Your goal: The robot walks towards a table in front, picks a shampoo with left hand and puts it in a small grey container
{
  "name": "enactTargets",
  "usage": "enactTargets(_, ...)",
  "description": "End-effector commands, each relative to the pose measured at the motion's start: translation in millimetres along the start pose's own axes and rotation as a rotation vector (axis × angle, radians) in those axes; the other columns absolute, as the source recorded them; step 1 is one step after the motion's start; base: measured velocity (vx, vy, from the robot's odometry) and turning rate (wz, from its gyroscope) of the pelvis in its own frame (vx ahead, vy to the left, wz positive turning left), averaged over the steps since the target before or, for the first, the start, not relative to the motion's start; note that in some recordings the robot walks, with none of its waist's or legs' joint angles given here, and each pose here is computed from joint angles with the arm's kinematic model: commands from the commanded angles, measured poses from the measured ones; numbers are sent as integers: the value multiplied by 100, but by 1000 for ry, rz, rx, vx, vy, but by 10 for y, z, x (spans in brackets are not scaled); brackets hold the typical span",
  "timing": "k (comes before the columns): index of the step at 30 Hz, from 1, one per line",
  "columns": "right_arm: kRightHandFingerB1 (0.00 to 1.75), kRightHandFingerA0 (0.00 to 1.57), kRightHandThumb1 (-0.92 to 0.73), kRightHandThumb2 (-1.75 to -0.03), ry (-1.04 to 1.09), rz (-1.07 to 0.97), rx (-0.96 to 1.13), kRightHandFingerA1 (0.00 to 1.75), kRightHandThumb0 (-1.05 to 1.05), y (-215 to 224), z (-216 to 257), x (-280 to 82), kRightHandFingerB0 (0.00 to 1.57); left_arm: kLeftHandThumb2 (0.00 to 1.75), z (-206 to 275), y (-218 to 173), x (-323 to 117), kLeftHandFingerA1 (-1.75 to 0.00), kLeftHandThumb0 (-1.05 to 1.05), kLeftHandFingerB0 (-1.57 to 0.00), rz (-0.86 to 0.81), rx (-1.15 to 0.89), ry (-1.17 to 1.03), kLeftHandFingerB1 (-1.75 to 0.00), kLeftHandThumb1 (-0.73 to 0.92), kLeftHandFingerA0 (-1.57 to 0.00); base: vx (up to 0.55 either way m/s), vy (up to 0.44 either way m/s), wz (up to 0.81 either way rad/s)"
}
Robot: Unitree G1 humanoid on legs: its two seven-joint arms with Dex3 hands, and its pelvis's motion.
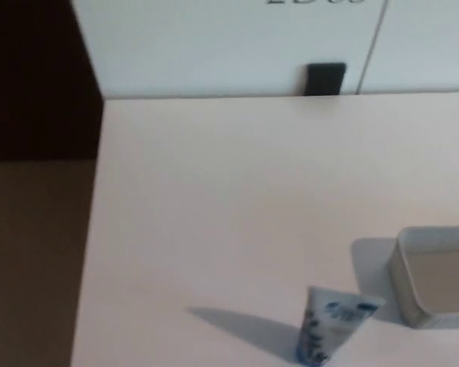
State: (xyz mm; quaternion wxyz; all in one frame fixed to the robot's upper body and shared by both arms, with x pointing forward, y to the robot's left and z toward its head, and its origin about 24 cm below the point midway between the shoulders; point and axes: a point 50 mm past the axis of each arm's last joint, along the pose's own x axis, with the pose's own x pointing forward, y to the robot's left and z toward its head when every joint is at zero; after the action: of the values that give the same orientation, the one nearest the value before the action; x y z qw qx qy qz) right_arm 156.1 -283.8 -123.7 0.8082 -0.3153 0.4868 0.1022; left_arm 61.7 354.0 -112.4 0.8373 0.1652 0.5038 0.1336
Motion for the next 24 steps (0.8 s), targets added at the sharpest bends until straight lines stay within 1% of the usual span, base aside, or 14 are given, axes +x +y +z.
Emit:
enactTargets(1,40,69,-70,-61,22,-10,-14,48,-37,-39,-52,-13,54,55,-53,23,-19,-59,-65,-9,7,-9,17,-46,50,-14,-162,37,4)
enactTargets(2,40,69,-70,-61,36,-3,-14,48,-38,-2,-122,-29,54,72,-114,14,-42,-60,-67,-6,1,-5,31,-50,42,-13,-149,-17,-1)
enactTargets(3,40,67,-70,-61,38,0,-8,48,-38,0,-130,-31,53,86,-108,8,-44,-55,-37,0,-8,-12,18,-52,26,-4,-151,-25,-2)
enactTargets(8,41,68,-70,-61,35,2,-9,47,-38,3,-128,-32,53,86,-105,12,-45,-55,-37,0,-10,-7,15,-52,25,-4,-120,-101,-2)
enactTargets(9,41,67,-71,-61,34,3,-10,47,-37,3,-124,-31,54,73,-111,12,-48,-60,-68,-6,-9,0,16,-51,42,-12,-136,-191,3)
enactTargets(11,41,67,-71,-61,32,4,-21,47,-38,2,-114,-28,54,74,-124,13,-53,-59,-69,-7,-6,17,19,-50,42,-13,-152,-336,-15)
enactTargets(14,41,67,-71,-61,33,4,-22,47,-37,-2,-103,-24,53,75,-123,14,-53,-60,-69,-5,-10,13,21,-50,42,-14,-203,-316,-4)
enactTargets(15,40,65,-70,-61,42,8,-25,46,-38,15,-126,-28,52,86,-155,11,-64,-55,-38,0,-12,6,31,-53,24,-4,-92,-148,-9)
enactTargets(21,40,65,-70,-61,59,17,-26,47,-37,45,-176,-39,53,86,-217,2,-85,-54,-38,0,-9,16,50,-52,25,-5,-20,-38,0)
enactTargets(24,40,65,-70,-61,59,17,-26,47,-37,46,-184,-42,54,86,-191,-4,-84,-56,-39,0,-2,11,23,-53,24,-6,11,72,-3)
